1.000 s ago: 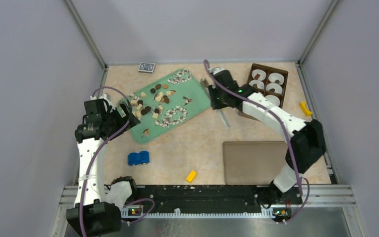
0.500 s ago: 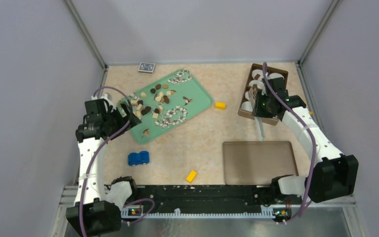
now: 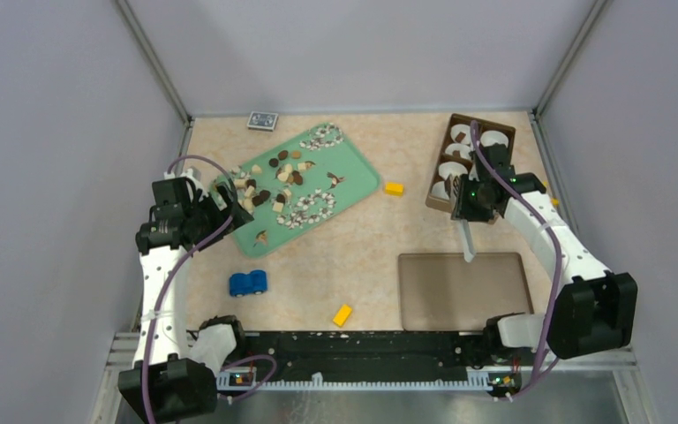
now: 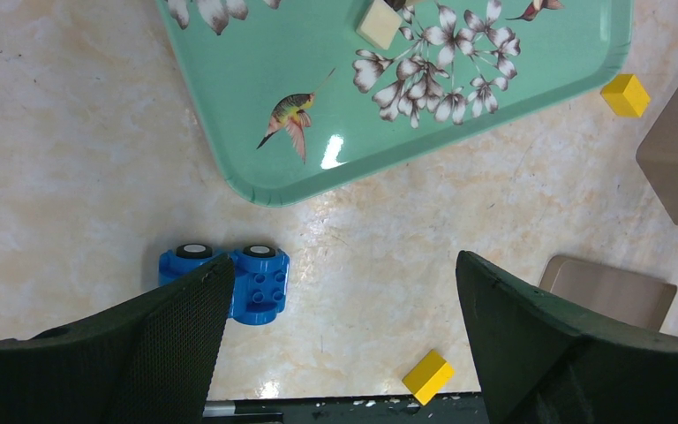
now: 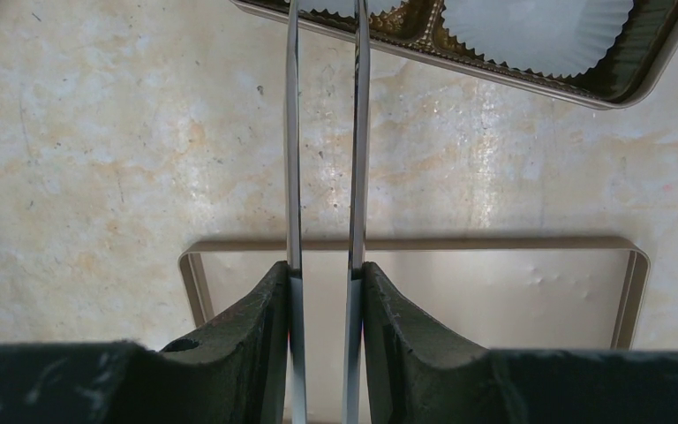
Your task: Pack the chocolate
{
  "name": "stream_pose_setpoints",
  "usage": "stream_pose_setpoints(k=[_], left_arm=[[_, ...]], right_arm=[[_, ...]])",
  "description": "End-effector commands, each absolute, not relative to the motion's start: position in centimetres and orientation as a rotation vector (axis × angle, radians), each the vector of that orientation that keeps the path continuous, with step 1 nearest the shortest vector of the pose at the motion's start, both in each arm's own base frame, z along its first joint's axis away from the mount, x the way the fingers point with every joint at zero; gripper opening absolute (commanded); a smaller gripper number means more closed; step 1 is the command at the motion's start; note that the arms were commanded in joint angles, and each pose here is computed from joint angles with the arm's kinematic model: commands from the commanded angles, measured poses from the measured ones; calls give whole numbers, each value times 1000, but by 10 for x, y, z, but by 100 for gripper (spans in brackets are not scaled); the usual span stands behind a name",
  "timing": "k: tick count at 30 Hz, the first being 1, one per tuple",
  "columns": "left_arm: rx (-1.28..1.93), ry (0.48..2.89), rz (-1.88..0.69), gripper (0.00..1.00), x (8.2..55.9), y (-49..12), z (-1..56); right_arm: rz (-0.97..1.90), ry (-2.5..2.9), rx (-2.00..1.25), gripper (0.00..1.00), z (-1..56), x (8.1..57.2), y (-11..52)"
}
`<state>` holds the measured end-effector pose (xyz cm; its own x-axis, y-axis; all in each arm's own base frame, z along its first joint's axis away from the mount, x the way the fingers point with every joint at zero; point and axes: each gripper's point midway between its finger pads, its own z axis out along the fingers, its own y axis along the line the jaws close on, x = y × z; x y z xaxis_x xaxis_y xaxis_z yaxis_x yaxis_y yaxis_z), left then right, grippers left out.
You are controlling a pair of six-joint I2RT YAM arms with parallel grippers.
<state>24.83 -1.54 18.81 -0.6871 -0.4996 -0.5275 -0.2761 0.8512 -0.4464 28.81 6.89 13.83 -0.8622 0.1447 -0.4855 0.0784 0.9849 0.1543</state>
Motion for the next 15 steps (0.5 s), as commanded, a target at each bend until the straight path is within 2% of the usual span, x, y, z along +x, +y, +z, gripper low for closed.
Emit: stream_pose_setpoints(k=[1, 10, 15], left_arm=[[-532, 2329, -460, 99, 256, -18, 195], [-532, 2329, -462, 99, 256, -18, 195], [-528, 2328, -461, 99, 256, -19, 196]], right_arm=[[146, 2581, 189, 20, 142, 298, 65], [100, 2594, 203, 24, 132, 305, 59], [117, 2584, 202, 34, 134, 306, 61]])
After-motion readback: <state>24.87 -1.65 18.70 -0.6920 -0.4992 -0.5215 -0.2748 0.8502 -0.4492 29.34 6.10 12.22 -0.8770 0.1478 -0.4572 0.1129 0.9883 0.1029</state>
